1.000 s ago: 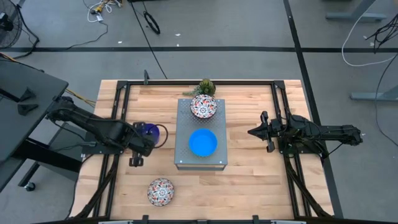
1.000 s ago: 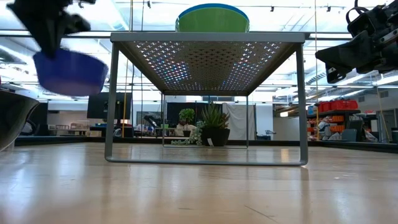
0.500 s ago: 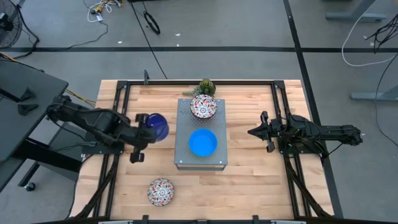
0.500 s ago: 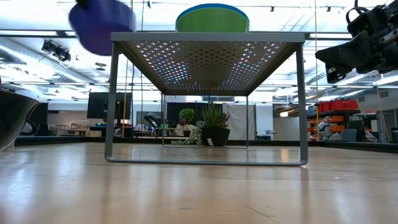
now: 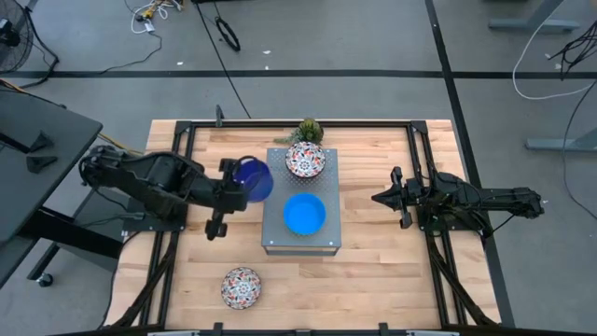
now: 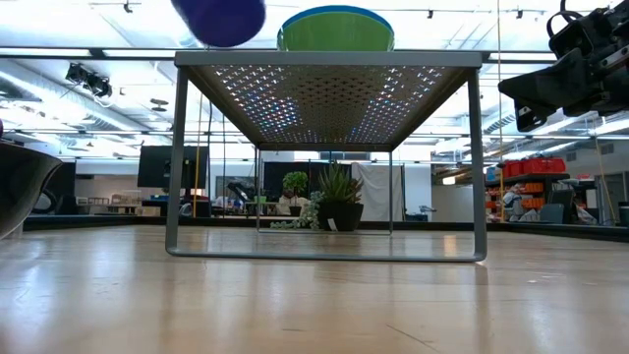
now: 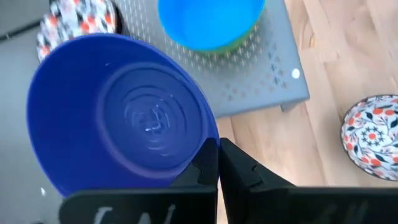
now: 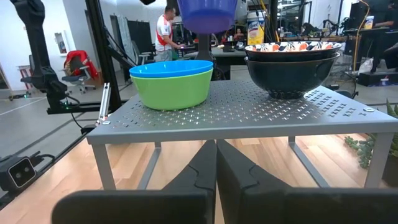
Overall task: Pick & Place Mini bowls
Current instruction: Stack the blue bowl on the light blue bowl on the shelf
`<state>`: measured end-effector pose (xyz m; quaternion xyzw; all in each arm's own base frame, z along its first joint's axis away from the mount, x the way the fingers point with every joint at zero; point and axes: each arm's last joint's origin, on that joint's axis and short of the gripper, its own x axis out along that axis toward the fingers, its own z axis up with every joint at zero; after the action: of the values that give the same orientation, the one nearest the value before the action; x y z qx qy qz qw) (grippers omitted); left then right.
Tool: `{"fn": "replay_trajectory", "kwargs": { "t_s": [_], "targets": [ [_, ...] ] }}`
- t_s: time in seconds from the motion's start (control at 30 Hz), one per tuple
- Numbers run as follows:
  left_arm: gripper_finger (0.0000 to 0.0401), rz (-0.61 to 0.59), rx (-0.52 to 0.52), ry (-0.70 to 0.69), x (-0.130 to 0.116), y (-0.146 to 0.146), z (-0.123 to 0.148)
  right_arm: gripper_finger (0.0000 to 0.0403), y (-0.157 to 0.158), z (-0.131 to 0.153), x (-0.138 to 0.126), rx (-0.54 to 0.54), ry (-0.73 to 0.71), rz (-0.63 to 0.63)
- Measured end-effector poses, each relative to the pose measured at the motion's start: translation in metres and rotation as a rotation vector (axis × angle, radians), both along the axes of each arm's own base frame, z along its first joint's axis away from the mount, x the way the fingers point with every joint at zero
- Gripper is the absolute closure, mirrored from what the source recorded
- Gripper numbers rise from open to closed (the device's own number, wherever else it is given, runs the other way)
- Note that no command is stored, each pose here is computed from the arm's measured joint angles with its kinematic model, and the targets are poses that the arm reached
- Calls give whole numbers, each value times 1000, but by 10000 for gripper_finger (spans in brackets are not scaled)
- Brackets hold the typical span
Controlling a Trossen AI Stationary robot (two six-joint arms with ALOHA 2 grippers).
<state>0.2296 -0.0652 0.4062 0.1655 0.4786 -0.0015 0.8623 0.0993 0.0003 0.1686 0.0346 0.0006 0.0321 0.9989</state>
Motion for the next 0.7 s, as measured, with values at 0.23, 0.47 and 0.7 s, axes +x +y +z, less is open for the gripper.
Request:
{"fn": "replay_trajectory", "kwargs": {
  "t_s": [0.23, 0.47, 0.7],
  "targets": [
    [399, -87, 66, -22, 24, 2, 15, 392, 0, 0, 0, 0, 0, 0],
    [399, -140, 126, -47, 49, 7, 21, 392, 0, 0, 0, 0, 0, 0],
    [399, -217, 176, -88, 71, 5, 23, 392, 0, 0, 0, 0, 0, 0]
  ]
}}
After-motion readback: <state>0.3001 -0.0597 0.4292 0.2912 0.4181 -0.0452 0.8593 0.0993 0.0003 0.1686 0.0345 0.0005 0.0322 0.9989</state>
